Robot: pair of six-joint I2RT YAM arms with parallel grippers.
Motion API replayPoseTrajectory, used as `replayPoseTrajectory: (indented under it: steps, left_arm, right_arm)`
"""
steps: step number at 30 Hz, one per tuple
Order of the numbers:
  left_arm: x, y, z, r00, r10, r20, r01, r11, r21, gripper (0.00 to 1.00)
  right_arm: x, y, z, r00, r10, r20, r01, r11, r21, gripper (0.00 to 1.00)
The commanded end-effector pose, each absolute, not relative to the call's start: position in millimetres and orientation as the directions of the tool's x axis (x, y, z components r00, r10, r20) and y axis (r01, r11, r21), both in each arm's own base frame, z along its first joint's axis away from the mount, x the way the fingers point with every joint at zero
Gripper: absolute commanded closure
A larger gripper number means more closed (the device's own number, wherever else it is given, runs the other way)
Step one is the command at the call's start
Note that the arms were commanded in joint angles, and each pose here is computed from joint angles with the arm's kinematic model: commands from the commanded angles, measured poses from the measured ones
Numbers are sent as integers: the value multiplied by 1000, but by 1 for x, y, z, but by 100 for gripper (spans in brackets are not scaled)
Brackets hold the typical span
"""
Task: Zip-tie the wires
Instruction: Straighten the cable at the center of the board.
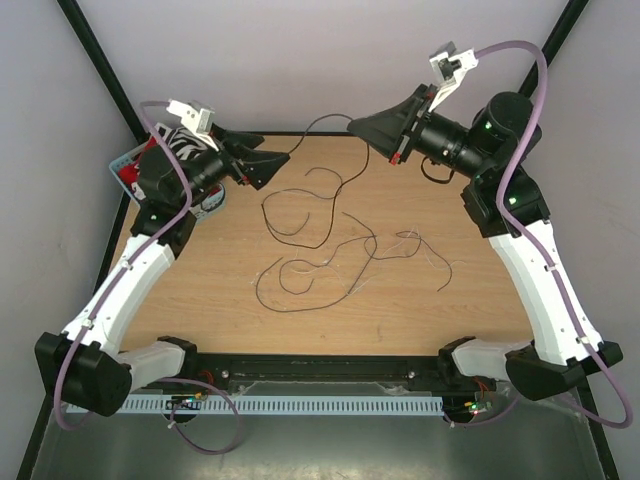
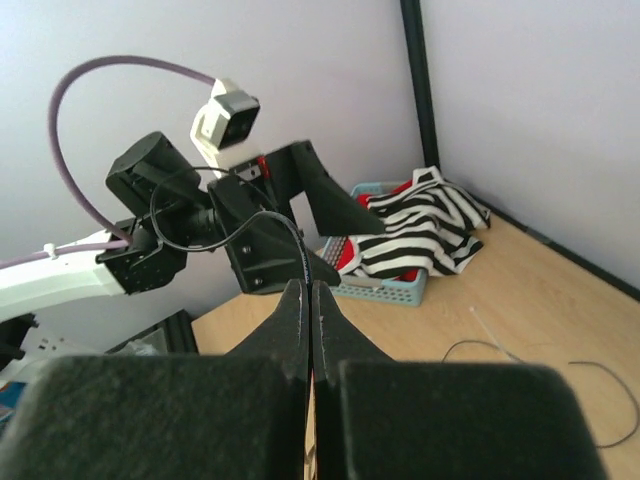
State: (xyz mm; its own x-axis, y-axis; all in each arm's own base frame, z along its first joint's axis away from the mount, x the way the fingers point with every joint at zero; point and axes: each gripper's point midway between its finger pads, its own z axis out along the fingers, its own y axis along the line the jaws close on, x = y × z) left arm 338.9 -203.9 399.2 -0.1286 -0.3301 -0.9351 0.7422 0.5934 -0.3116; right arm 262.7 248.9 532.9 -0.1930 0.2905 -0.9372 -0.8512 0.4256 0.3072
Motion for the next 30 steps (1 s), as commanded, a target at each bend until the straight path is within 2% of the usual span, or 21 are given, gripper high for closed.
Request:
replayPoseTrajectory:
  steps: [1, 5, 8, 9, 13, 19, 20, 26, 30]
  left_arm:
    - [330, -204, 446, 51, -396, -917, 780, 589, -211, 2]
    - [321, -208, 457, 88, -406, -910, 807, 564, -173, 7]
    - [316, -208, 457, 99, -399, -912, 814, 559, -156, 19]
    - [315, -207, 456, 102, -397, -912, 814, 561, -153, 25]
    - [314, -205, 447, 100, -392, -914, 802, 576, -159, 62]
    - [313, -211, 420, 13, -347, -938, 822, 538, -188, 97]
    - [313, -212, 412, -26, -332, -943, 825, 526, -207, 100]
    - [307, -214, 359, -313, -193, -930, 801, 473, -367, 100]
    - [293, -216, 349, -419, -125, -899, 785, 447, -428, 100]
  right_arm:
    - [247, 253, 533, -218, 299, -929, -878, 355, 320, 100]
    - [248, 252, 527, -221, 298, -929, -871, 369, 325, 100]
    - [253, 249, 524, -215, 303, -929, -858, 395, 327, 100]
    - [253, 249, 524, -214, 304, -928, -857, 398, 328, 100]
    - [257, 246, 524, -204, 319, -925, -841, 426, 333, 100]
    - [280, 236, 521, -191, 352, -916, -776, 517, 360, 100]
    - [285, 235, 518, -193, 351, -916, -766, 530, 364, 100]
    - [324, 228, 478, -189, 253, -949, -686, 657, 312, 100]
    - [332, 245, 430, -248, 139, -959, -736, 616, 279, 100]
